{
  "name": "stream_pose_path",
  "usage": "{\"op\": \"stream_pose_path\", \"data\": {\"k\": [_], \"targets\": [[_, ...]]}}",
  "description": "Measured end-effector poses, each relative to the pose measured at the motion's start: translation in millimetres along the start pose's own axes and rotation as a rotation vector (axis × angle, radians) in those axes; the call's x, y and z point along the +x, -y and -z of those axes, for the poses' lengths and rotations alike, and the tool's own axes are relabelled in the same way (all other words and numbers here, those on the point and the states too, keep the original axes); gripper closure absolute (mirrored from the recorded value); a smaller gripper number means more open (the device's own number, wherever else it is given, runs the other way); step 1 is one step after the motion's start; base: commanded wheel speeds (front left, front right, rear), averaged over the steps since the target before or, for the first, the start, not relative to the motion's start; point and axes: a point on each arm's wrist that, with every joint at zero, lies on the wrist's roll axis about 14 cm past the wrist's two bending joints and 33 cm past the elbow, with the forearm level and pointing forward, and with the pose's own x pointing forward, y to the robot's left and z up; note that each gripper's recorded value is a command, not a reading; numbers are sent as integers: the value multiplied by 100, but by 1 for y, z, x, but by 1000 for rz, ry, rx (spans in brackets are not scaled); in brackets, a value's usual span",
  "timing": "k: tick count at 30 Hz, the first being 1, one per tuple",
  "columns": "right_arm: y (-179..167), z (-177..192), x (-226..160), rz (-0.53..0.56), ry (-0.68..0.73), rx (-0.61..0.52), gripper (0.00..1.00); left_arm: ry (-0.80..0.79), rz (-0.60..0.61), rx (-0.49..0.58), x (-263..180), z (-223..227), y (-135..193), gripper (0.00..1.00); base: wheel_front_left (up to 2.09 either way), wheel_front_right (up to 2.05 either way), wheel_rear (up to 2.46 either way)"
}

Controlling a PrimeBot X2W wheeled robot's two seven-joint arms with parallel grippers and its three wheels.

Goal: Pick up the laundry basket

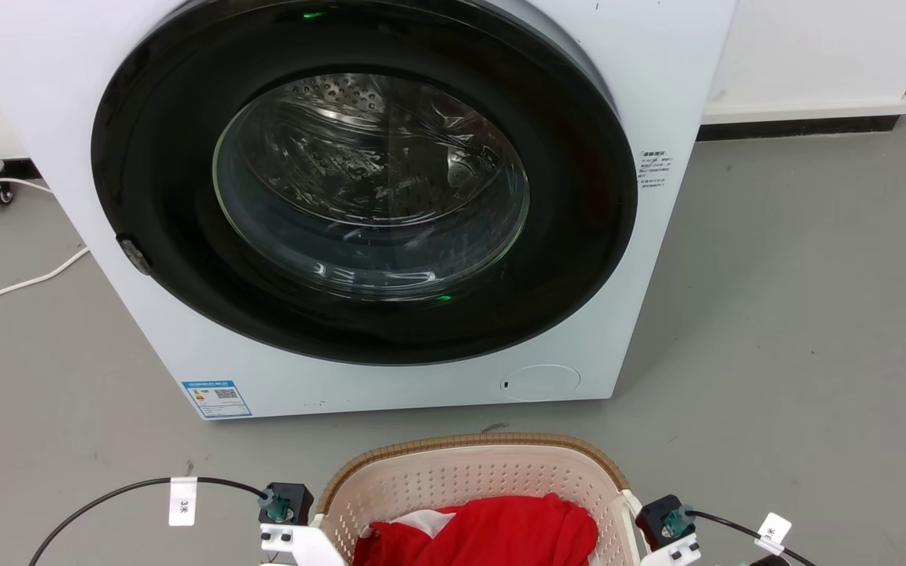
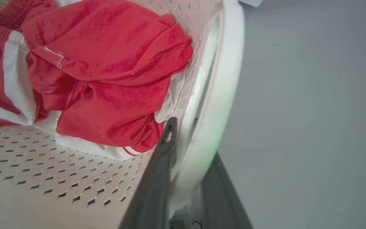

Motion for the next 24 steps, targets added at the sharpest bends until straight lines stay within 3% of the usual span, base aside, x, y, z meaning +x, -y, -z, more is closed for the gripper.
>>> {"op": "stream_pose_path", "data": {"k": [24], "targets": [[-1,5,1,-7,-26,9,100,-25,12,-16,1,7,1,100,0,0,0]]}}
